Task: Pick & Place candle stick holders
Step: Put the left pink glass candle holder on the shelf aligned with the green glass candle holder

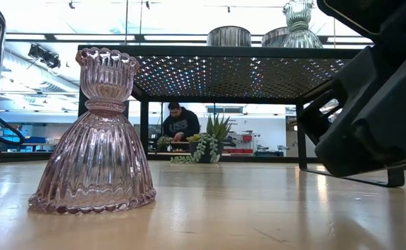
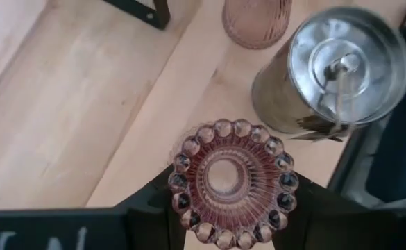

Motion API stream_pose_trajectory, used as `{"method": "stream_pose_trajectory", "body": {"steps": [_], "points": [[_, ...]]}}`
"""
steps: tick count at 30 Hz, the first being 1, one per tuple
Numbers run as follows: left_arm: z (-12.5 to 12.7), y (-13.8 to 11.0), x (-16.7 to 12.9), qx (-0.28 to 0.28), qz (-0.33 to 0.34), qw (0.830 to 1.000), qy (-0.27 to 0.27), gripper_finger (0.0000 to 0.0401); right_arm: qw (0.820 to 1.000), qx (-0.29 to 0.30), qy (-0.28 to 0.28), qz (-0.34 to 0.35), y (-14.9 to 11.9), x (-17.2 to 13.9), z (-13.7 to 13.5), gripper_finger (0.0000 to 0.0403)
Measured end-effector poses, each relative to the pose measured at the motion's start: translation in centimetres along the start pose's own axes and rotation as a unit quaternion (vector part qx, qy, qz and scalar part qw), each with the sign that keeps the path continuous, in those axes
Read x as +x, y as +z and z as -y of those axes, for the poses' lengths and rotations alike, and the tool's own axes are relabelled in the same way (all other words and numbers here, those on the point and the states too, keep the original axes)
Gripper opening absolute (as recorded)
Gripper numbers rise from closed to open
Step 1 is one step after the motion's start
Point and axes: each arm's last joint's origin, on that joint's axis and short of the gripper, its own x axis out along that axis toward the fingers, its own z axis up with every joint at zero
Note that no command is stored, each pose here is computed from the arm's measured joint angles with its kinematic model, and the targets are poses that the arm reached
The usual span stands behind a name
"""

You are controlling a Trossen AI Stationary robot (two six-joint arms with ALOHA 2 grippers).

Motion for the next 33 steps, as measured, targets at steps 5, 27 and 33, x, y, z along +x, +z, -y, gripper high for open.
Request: {"method": "stream_pose_trajectory", "body": {"steps": [5, 27, 33], "points": [[-1.1, 0.9, -2.1, -0.011, 0.002, 1.000, -0.021, 0.0148, 1.000, 0.000, 0.000, 0.000, 0.0, 0.0, 0.0, 0.0047], [-2.6, 14.6, -7.2, 0.076, 0.140, 0.983, -0.088, 0.0148, 1.000, -0.003, -0.015, 0.009, 0.1, 0.0, 0.2, 0.0047], [-3.0, 20.1, -4.4, 0.123, 0.152, 0.978, -0.067, 0.0148, 1.000, -0.003, -0.015, 0.008, 0.1, 0.0, 0.2, 0.0047]]}}
